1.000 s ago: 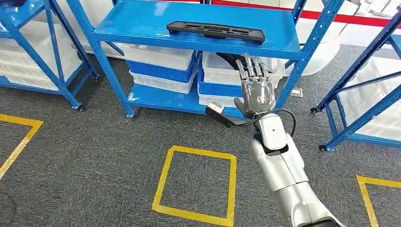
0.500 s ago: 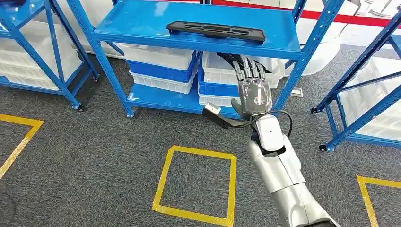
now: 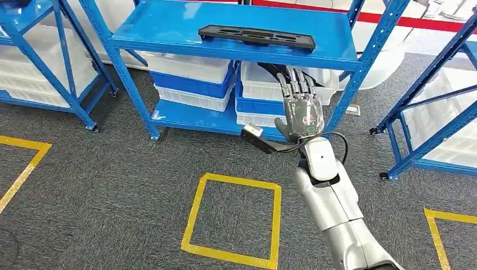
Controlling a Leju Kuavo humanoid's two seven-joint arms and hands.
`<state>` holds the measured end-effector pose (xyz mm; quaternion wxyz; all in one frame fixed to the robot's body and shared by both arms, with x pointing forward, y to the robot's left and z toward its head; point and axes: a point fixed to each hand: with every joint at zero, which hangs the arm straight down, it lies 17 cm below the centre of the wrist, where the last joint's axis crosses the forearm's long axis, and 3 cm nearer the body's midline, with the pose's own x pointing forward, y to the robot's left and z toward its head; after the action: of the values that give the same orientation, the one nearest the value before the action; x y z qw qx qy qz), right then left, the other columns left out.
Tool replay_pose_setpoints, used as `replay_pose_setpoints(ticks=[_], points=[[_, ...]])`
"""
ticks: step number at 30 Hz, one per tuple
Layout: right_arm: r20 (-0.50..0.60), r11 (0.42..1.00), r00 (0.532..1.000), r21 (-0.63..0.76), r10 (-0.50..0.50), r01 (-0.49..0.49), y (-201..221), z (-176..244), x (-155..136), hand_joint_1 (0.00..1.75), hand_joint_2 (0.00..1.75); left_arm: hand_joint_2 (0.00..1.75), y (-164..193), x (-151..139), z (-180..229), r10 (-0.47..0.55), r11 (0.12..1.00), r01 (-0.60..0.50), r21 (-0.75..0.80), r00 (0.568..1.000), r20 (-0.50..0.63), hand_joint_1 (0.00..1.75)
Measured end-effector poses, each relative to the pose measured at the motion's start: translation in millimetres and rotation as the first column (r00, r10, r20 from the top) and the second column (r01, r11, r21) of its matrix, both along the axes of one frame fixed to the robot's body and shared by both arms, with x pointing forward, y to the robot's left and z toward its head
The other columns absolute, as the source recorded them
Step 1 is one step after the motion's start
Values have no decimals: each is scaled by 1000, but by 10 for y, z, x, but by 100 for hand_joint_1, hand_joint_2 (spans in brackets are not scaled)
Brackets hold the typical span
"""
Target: Take the parts from the cabinet and place them on the table.
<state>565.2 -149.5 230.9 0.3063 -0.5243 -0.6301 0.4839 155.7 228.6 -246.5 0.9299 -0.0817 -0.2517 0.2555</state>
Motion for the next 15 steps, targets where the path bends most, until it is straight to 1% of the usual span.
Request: replay_pose_setpoints(ticks=[4,12,15], points=[[-2,1000,1000,-1,0,0,0,-13,-9,0,175,0,-14,27,22,-1,1000,1,-9,1000,19,0],[13,1000,1000,3,-1,1,-8,59,-8,0,175,0,-17,43,28,-3,1000,4,-12,1000,22,0],[7,1000,1000,1,-3,3,-23,28,-13,0,175,0,-21,36,26,-4,1000,4,-13,1000,20,0]])
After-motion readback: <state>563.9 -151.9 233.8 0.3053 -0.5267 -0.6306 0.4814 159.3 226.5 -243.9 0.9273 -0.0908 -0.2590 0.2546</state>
